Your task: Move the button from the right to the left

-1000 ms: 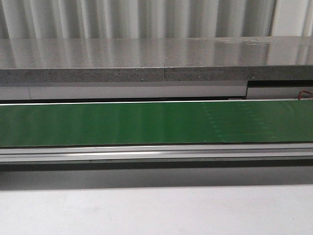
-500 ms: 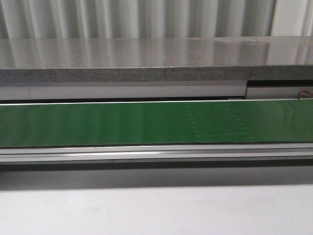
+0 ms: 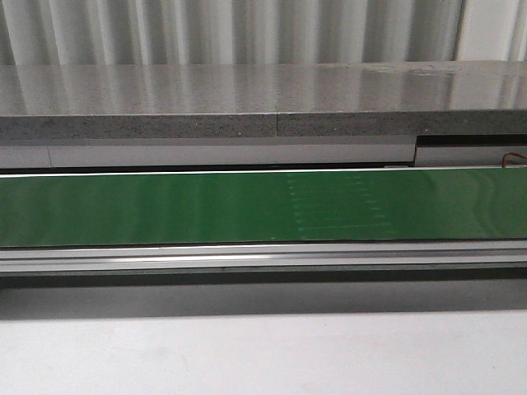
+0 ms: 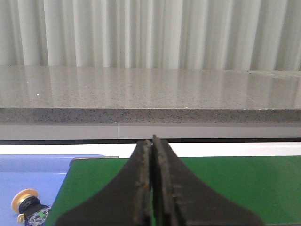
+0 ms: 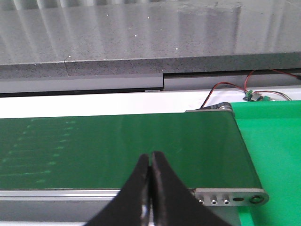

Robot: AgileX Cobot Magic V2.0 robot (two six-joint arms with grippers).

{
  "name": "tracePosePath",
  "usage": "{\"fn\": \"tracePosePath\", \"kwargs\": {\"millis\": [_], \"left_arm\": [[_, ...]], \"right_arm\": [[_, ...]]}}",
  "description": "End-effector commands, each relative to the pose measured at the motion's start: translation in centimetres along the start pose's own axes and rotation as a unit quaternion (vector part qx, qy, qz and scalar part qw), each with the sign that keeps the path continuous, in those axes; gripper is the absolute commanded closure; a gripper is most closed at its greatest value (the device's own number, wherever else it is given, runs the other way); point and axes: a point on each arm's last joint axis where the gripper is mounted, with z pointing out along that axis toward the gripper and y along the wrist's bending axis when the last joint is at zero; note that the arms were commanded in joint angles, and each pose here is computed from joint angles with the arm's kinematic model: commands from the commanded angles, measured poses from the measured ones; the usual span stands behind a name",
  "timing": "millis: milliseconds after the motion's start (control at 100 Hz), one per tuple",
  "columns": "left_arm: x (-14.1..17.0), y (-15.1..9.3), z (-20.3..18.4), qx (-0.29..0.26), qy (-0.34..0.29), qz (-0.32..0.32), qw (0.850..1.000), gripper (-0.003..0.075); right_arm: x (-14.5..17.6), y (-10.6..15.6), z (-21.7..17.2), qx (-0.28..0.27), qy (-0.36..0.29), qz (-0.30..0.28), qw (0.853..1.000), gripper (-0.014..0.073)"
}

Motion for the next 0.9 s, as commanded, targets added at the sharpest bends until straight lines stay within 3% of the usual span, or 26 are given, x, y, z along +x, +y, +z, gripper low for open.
{"fn": "tracePosePath", "kwargs": {"millis": [0,290,890], "left_arm": [[-0.1,0.0,-0.3,0.003,-0.045,-0.001,0.999,0.074],[-0.1,0.0,-0.3,0.003,-0.045,-0.001,0.999,0.074],[-0.1,0.0,-0.3,0.003,-0.045,-0.001,0.999,0.074]], "right_arm": [[-0.4,0.0,-0.4,-0.003,-0.068,-0.004,0.998,0.0662],[3.5,-0.5,-1.4,-0.01,-0.138,0.004,0.99,0.0662],[3.5,-0.5,-1.3,-0.009,-0.131,0.005,0.991,0.0662]]}}
